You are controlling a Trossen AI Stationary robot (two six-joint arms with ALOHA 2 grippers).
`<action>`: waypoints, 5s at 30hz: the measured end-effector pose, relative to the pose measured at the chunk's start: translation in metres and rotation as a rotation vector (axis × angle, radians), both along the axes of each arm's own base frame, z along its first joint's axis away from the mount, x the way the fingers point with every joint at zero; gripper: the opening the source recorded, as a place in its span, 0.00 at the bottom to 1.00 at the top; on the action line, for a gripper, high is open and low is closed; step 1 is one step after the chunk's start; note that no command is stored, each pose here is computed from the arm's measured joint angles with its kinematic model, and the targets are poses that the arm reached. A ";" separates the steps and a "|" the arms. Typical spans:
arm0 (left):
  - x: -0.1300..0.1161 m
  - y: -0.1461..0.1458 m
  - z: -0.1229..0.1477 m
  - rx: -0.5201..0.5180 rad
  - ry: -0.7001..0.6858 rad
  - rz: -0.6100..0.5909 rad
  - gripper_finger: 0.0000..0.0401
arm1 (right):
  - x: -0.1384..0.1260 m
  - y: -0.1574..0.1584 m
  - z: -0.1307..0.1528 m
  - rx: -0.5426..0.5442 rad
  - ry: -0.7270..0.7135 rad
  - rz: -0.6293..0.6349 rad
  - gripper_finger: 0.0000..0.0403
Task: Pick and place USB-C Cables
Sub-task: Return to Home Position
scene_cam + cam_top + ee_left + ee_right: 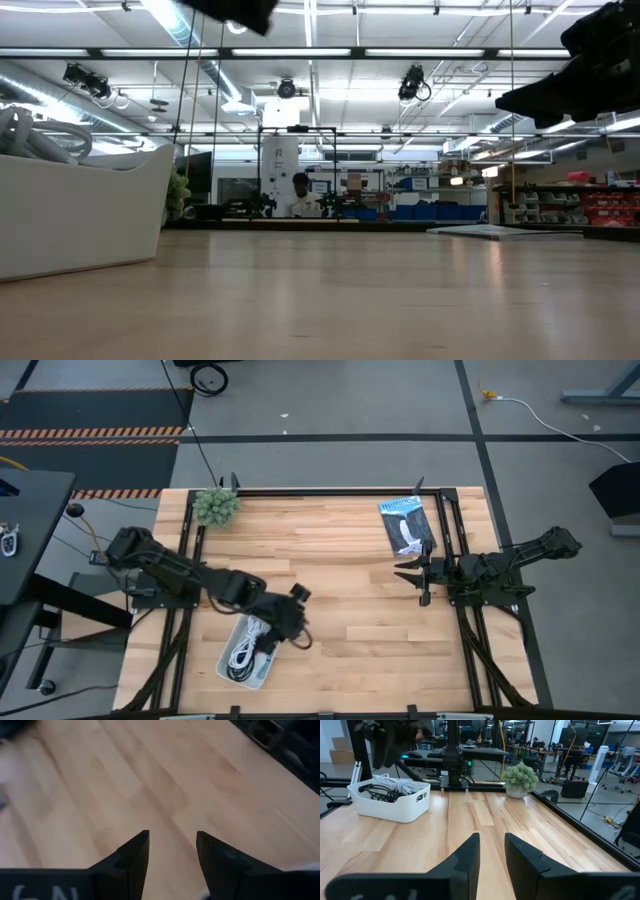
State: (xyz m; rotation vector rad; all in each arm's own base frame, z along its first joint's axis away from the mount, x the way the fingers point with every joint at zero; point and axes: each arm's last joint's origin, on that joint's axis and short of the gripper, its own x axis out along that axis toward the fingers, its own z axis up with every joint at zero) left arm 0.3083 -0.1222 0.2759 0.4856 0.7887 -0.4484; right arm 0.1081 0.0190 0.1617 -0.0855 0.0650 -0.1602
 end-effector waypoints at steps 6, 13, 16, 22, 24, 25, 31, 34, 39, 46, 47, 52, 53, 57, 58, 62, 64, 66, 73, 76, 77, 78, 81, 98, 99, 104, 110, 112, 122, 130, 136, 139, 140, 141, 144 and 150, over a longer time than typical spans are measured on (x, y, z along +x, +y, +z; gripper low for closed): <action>-0.052 -0.012 -0.002 -0.036 -0.035 -0.043 0.43 | 0.000 0.000 0.001 0.002 -0.006 0.000 0.24; -0.130 -0.013 0.012 -0.141 -0.158 -0.066 0.43 | 0.000 0.000 0.001 0.002 -0.009 0.000 0.24; -0.158 -0.007 0.018 -0.231 -0.196 -0.083 0.43 | 0.000 0.000 0.002 0.006 -0.019 0.000 0.24; -0.204 0.005 0.023 -0.380 -0.252 -0.181 0.43 | 0.000 0.000 0.003 0.009 -0.031 0.000 0.24; -0.215 0.011 0.024 -0.407 -0.279 -0.205 0.43 | 0.000 0.000 0.003 0.009 -0.030 0.000 0.24; -0.219 0.014 0.024 -0.416 -0.295 -0.208 0.43 | 0.000 0.000 0.003 0.009 -0.030 0.000 0.24; -0.238 0.030 0.019 -0.497 -0.357 -0.222 0.43 | 0.000 0.000 0.003 0.009 -0.030 0.000 0.24; -0.244 0.035 0.014 -0.552 -0.336 -0.242 0.43 | 0.000 0.000 0.003 0.009 -0.030 0.000 0.24; -0.252 0.037 -0.003 -0.639 -0.298 -0.331 0.43 | 0.000 0.000 0.003 0.009 -0.030 0.000 0.24; -0.253 0.024 -0.045 -0.815 -0.352 -0.378 0.43 | 0.000 0.000 0.003 0.009 -0.030 0.000 0.24; -0.253 0.022 -0.052 -0.823 -0.354 -0.385 0.43 | 0.000 0.000 0.003 0.009 -0.030 0.000 0.24; -0.252 0.018 -0.076 -0.873 -0.379 -0.400 0.43 | 0.000 0.000 0.003 0.009 -0.030 0.000 0.24; -0.252 0.018 -0.079 -0.886 -0.372 -0.395 0.43 | 0.000 0.000 0.003 0.009 -0.030 0.000 0.24; -0.255 0.017 -0.086 -0.907 -0.283 -0.448 0.43 | 0.000 0.000 0.003 0.009 -0.030 0.000 0.24; -0.255 0.016 -0.089 -0.909 -0.250 -0.468 0.43 | 0.000 0.000 0.003 0.009 -0.030 0.000 0.24; -0.257 0.016 -0.096 -0.871 -0.172 -0.504 0.43 | 0.000 0.000 0.003 0.009 -0.030 0.000 0.24; -0.257 0.017 -0.099 -0.843 -0.146 -0.498 0.43 | 0.000 0.000 0.003 0.009 -0.030 0.000 0.24; -0.258 0.017 -0.103 -0.816 -0.120 -0.490 0.43 | 0.000 0.000 0.003 0.009 -0.030 0.000 0.24; -0.259 0.019 -0.111 -0.761 -0.050 -0.462 0.43 | 0.000 0.000 0.003 0.009 -0.030 0.000 0.24; -0.259 0.021 -0.116 -0.724 -0.016 -0.432 0.43 | 0.000 0.000 0.003 0.009 -0.030 0.000 0.24; -0.259 0.021 -0.116 -0.717 -0.022 -0.429 0.43 | 0.000 0.000 0.003 0.009 -0.030 0.000 0.24; -0.259 0.021 -0.116 -0.704 -0.034 -0.433 0.43 | 0.000 0.000 0.003 0.009 -0.030 0.000 0.24; -0.258 0.021 -0.116 -0.689 -0.055 -0.444 0.43 | 0.000 0.000 0.003 0.009 -0.030 0.000 0.24; -0.258 0.021 -0.116 -0.691 -0.060 -0.444 0.43 | 0.000 0.000 0.003 0.009 -0.030 0.000 0.24; -0.258 0.021 -0.116 -0.691 -0.060 -0.444 0.43 | 0.000 0.000 0.003 0.009 -0.030 0.000 0.24; -0.258 0.021 -0.115 -0.694 -0.062 -0.444 0.43 | 0.000 0.000 0.003 0.009 -0.030 0.000 0.24; -0.259 0.022 -0.114 -0.707 -0.073 -0.447 0.43 | 0.000 0.000 0.003 0.009 -0.030 0.000 0.24; -0.259 0.022 -0.112 -0.718 -0.081 -0.449 0.43 | 0.000 0.000 0.003 0.009 -0.030 0.000 0.24; -0.261 0.027 -0.105 -0.783 -0.135 -0.459 0.43 | 0.000 0.000 0.003 0.009 -0.031 0.000 0.24; -0.256 0.033 -0.102 -0.804 -0.188 -0.394 0.43 | 0.000 0.000 0.003 0.009 -0.030 0.000 0.24; -0.251 0.040 -0.098 -0.824 -0.244 -0.332 0.43 | 0.000 0.000 0.003 0.009 -0.030 0.000 0.24; -0.251 0.043 -0.096 -0.846 -0.279 -0.316 0.43 | 0.000 0.000 0.003 0.009 -0.030 0.000 0.24; -0.251 0.045 -0.094 -0.856 -0.292 -0.312 0.43 | 0.000 0.000 0.003 0.009 -0.030 0.000 0.24; -0.251 0.046 -0.093 -0.864 -0.303 -0.309 0.43 | 0.000 0.000 0.003 0.009 -0.030 0.000 0.24; -0.252 0.049 -0.090 -0.892 -0.338 -0.305 0.43 | 0.000 0.000 0.003 0.009 -0.030 0.000 0.24; -0.252 0.052 -0.088 -0.905 -0.366 -0.288 0.43 | 0.000 0.000 0.003 0.009 -0.031 0.000 0.24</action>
